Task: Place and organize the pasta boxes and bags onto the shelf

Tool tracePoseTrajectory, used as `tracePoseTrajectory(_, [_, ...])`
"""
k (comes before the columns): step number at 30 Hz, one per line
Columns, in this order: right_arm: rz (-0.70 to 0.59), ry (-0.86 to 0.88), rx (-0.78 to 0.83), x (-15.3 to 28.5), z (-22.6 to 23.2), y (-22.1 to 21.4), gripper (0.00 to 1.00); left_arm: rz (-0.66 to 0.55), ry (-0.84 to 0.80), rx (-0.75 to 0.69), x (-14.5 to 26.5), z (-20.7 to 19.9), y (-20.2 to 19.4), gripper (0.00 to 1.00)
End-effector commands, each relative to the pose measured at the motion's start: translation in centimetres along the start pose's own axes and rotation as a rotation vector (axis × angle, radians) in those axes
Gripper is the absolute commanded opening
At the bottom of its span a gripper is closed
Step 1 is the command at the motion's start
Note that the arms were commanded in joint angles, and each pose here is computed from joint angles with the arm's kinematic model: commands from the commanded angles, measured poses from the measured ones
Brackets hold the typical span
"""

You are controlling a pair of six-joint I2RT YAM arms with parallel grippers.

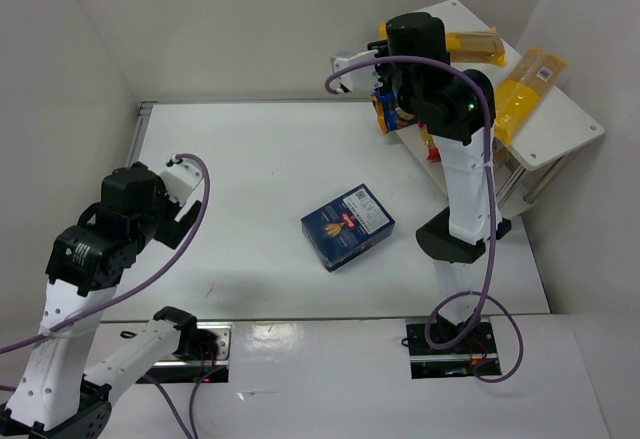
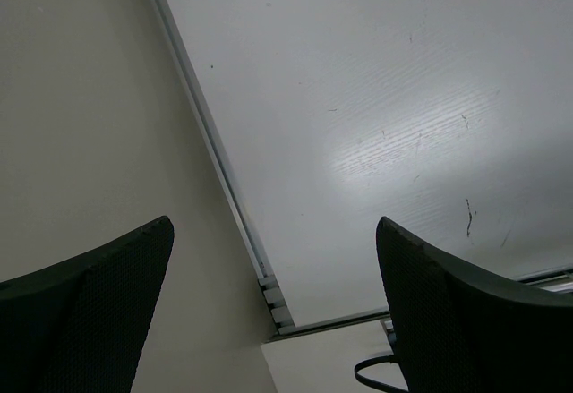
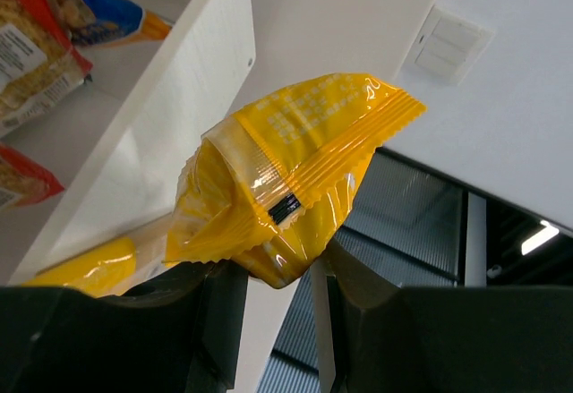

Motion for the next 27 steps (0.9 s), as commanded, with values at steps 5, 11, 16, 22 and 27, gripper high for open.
tracePoseTrajectory(5, [0.22, -0.072, -0.026, 1.6, -0.7, -6.7, 0.0, -0.042, 0.001, 0.02, 0.7, 0.2, 0.0, 0.99])
tracePoseTrajectory(11, [0.198, -0.024, 0.001, -0.8, 0.2, -7.1, 0.0, -0.044, -0.008, 0.02, 0.7, 0.1, -0.2, 0.99])
tracePoseTrajectory(16, [0.201, -0.011, 0.028, -2.5, 0.5, -7.5, 0.0, -0.044, -0.008, 0.02, 0.8, 0.0, -0.8, 0.99])
tracePoseTrajectory(22, [0.199, 0.018, 0.038, -4.1, 1.0, -7.3, 0.0, -0.051, 0.001, 0.028, 1.2, 0.2, -1.1, 0.99])
tracePoseTrajectory(27, [0.207, 0.057, 0.053, -5.9, 1.8, -7.6, 0.0, -0.053, -0.008, 0.037, 1.2, 0.0, -1.3, 0.99])
Point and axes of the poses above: each gripper's point midway between its finger pads, its own x axis back along the fingers, its own z axis along the line the jaws close on, y = z × x, the point moved 7 cm from there along x, back along the fingers, and after that the axes turned 14 degrees about x, right-handed, at the moved point
